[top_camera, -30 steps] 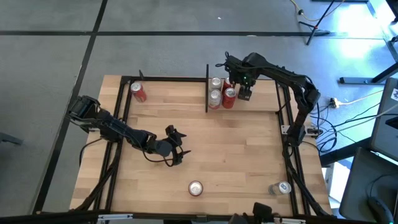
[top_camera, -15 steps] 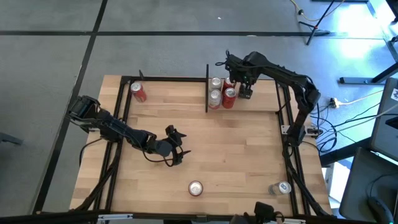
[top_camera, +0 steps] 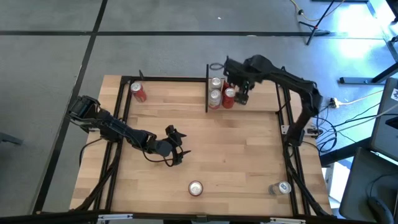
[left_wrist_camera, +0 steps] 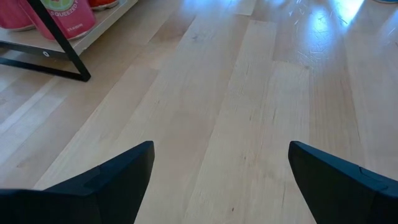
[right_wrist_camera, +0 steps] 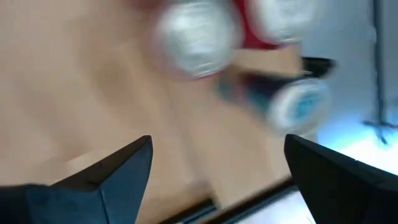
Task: Place canned beverage on shelf
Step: Put the blue soda can on the shelf aligned with the other blue soda can
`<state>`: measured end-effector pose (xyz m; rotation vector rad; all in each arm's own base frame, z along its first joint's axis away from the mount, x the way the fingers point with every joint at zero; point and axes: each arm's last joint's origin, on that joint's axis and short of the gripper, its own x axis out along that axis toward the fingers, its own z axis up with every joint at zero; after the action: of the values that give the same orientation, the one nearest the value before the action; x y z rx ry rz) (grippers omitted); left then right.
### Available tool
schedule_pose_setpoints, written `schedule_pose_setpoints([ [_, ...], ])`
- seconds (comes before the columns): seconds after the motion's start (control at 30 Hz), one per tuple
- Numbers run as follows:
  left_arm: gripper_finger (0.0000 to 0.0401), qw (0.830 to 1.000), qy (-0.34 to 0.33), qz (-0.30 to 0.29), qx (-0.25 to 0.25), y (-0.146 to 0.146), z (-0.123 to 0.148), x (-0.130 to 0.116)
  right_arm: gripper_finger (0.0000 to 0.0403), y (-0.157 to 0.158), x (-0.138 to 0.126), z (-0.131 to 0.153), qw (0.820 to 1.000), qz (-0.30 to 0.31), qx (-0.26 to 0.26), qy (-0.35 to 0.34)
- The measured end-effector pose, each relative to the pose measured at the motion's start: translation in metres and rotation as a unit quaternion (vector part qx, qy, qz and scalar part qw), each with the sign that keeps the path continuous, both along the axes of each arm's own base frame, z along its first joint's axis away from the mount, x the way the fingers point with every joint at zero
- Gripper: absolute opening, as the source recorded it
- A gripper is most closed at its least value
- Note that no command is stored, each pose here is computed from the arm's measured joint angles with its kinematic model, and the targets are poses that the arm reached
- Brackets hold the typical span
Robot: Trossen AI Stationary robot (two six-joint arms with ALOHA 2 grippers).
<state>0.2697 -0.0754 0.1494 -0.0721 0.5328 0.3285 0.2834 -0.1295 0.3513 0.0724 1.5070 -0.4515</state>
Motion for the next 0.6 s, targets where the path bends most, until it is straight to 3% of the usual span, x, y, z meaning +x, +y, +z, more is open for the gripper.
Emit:
schedule_pose_setpoints([
  [0.3,0.0361,1.000,-0.002,-0.001,-0.001,-0.001,0.000,0.000,0.0349,0.106,-0.049,0.004,0.998,0.017,0.038,-0.043],
  [0.47,0.0361,1.000,-0.017,-0.001,-0.005,-0.001,0.003,0.002,0.0349,0.151,-0.085,-0.006,0.993,-0.020,0.101,-0.054],
  [0.6,0.0361,1.000,-0.023,-0.001,-0.008,-0.002,0.004,0.002,0.0349,0.175,-0.108,-0.016,0.979,-0.099,0.175,-0.034],
])
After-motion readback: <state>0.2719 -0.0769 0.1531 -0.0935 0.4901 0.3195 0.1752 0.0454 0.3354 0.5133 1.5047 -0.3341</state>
